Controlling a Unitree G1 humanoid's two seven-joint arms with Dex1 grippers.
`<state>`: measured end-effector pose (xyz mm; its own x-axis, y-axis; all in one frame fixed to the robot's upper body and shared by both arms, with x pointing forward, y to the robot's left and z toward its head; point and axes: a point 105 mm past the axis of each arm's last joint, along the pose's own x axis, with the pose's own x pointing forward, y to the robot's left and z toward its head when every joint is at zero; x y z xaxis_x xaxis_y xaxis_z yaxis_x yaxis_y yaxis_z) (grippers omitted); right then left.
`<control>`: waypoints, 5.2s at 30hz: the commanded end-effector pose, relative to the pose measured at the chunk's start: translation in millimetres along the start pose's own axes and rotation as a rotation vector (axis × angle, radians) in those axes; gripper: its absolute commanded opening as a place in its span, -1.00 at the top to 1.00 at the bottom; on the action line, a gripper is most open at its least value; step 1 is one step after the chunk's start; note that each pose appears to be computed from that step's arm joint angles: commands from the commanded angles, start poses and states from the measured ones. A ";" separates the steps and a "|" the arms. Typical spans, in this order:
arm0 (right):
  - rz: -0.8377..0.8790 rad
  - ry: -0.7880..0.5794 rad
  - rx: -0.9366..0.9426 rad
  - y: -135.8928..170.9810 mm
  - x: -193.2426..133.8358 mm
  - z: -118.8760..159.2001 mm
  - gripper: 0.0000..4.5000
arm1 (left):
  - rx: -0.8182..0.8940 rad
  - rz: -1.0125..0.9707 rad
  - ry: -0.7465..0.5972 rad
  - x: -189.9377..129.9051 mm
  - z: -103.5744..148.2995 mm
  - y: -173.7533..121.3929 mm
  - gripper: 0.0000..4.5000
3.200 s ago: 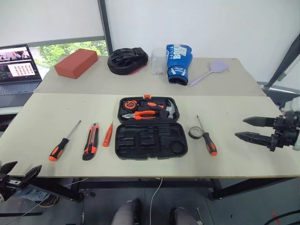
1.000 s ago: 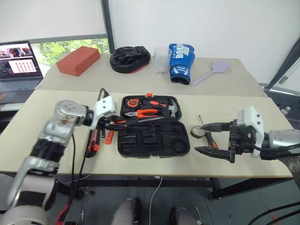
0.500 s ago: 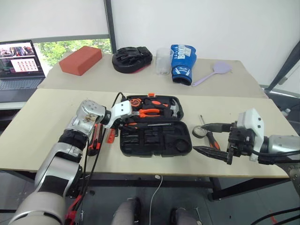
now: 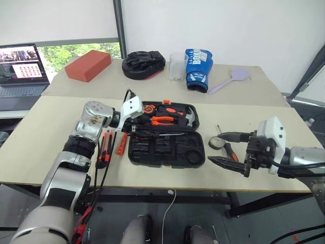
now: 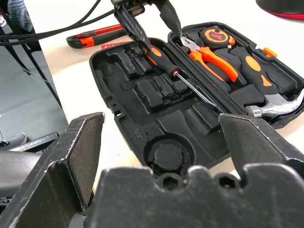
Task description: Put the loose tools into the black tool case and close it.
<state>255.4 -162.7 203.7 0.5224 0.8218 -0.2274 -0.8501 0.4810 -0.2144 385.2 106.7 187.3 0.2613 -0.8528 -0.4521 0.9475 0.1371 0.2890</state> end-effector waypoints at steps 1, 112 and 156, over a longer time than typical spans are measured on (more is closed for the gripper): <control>-0.004 -0.031 -0.037 -2.2 -0.5 11.0 -1.00 | 0.038 0.021 -0.003 -0.7 7.6 3.8 0.37; 0.279 0.147 -0.443 -71.7 129.6 -14.2 0.54 | -0.190 0.065 -0.133 -80.7 15.0 -72.0 -1.00; 0.279 0.205 -0.303 -49.4 169.0 -38.1 0.99 | -0.181 0.084 -0.131 -78.2 14.4 -63.7 -1.00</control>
<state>389.7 -57.5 146.7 0.3061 0.8349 -0.4575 -0.9237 0.1441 -0.3550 303.8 157.8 207.2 0.3183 -0.8877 -0.3327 0.9480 0.2967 0.1154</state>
